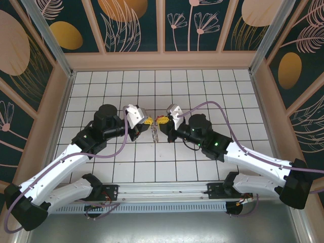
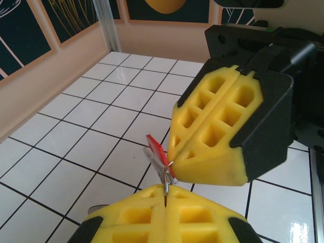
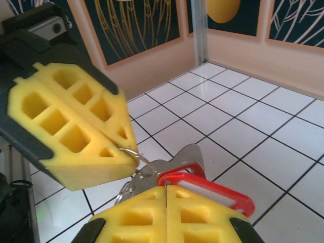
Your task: Put the keys on the keyring
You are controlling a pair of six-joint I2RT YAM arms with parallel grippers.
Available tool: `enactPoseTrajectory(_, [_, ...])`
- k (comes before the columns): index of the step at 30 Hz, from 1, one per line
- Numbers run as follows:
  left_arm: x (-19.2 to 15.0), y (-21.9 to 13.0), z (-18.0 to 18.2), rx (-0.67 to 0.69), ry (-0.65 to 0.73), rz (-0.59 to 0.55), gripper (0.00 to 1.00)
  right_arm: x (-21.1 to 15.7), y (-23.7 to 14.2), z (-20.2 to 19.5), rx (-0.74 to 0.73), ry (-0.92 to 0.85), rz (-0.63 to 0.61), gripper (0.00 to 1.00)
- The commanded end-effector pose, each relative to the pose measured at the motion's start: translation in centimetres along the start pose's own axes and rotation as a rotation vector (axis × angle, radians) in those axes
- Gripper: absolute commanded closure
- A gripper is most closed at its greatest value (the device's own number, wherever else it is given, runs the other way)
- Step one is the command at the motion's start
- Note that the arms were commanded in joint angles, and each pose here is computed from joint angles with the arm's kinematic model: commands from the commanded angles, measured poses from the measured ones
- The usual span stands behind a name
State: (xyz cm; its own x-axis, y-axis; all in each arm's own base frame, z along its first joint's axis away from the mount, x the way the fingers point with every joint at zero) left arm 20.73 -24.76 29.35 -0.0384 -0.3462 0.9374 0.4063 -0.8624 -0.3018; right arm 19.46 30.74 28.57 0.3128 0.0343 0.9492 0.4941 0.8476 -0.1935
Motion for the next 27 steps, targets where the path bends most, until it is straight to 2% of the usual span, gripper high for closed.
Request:
enactPoseTrajectory(1, [0.4,-0.3,0.0,0.012,0.026,-0.018,1.0,2.4,-1.1,0.0,-0.046,0.034,-0.054,1.0])
enactPoseTrajectory(11, [0.4,-0.4,0.1,0.02,0.03,-0.015,1.0,3.0,-1.3,0.8,-0.031,0.039,-0.013,1.0])
enactPoseTrajectory(19, [1.1,-0.7,0.3,0.036,0.041,-0.035,1.0,0.1,-0.6,-0.3,-0.117,0.06,0.224,1.0])
enactPoseTrajectory(27, [1.6,-1.1,0.7,0.066,0.051,-0.05,1.0,-1.1,-0.8,-1.7,-0.176,0.046,0.323,1.0])
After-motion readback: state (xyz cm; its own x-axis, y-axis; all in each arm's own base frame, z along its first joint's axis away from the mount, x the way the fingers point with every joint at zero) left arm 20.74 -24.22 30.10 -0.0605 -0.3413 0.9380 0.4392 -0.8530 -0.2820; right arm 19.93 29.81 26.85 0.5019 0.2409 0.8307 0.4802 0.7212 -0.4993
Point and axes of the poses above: each hand's point on the last joint's axis, 136 mm out from that joint toward the fingers, its own y axis out along the fingers, its own z axis along the line the jaws close on, x = y × z, the point moved 2 cm from there along -y, back along the fingers, and after that the axes turned 6 degrees about y, right-handed, at the moved point
